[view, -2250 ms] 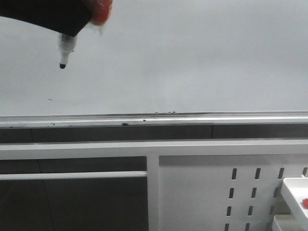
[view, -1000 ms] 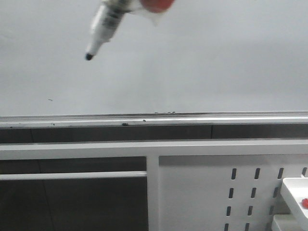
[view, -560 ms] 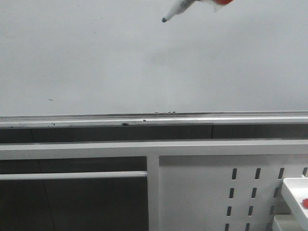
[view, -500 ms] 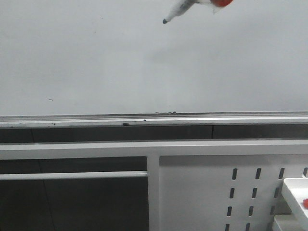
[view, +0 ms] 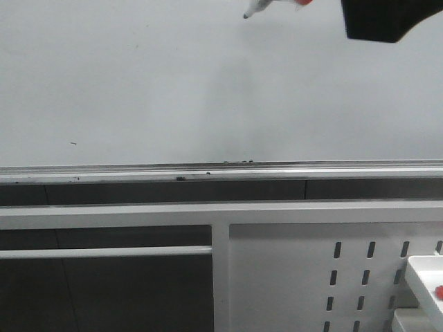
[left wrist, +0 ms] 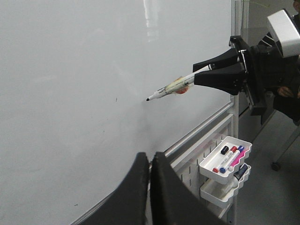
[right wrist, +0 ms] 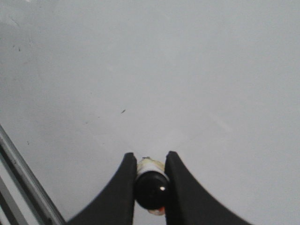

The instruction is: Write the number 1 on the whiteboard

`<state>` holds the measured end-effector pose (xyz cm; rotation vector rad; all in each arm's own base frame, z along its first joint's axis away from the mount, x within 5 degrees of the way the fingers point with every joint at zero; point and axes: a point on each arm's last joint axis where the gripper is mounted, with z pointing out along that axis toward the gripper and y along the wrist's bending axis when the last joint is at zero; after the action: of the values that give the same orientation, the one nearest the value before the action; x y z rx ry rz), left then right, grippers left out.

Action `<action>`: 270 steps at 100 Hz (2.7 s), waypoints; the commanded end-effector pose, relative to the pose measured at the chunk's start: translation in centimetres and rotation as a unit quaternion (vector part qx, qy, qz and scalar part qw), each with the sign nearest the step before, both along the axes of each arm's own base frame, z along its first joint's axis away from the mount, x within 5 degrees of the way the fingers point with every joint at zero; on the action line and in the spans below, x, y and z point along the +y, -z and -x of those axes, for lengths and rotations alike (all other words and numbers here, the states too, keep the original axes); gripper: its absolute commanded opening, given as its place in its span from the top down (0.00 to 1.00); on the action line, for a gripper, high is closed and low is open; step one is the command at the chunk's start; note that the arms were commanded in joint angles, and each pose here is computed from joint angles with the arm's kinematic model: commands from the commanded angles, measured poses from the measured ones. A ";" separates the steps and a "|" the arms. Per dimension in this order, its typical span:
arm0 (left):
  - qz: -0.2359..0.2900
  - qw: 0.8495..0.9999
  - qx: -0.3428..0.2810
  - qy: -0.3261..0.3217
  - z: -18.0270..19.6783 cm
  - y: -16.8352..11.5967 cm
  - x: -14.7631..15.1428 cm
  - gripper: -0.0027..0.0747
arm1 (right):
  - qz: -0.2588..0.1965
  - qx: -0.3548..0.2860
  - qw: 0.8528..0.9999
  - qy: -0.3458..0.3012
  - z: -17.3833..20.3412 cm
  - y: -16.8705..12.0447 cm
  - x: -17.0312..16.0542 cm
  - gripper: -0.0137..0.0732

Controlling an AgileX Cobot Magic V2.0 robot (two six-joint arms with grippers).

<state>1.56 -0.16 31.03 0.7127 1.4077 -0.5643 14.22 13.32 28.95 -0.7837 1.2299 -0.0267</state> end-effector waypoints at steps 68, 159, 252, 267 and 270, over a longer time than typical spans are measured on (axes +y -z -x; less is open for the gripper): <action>0.038 0.999 -0.024 0.009 0.2 -1.4 0.0 0.99 | -0.021 -0.046 0.995 0.088 -2.2 -0.8 -1.1 0.92; 0.038 0.999 -0.024 0.010 0.2 -1.4 0.0 0.99 | 0.038 0.102 0.989 0.100 -4.2 4.7 0.9 0.92; -0.223 0.969 0.069 0.080 -5.9 -4.6 -10.4 0.56 | 0.028 0.187 0.928 -0.320 4.7 -9.7 7.3 0.92; -0.227 0.966 0.085 0.086 -6.1 -4.2 -10.9 0.56 | 0.028 0.187 0.928 -0.320 4.7 -9.7 7.3 0.92; -0.228 0.966 0.089 0.087 -6.2 -4.1 -11.0 0.56 | 0.028 0.187 0.928 -0.320 4.7 -9.7 7.3 0.92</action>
<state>7.41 -10.52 33.72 1.2443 1.7442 -0.3988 9.42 20.87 36.71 -1.3426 1.3150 0.6395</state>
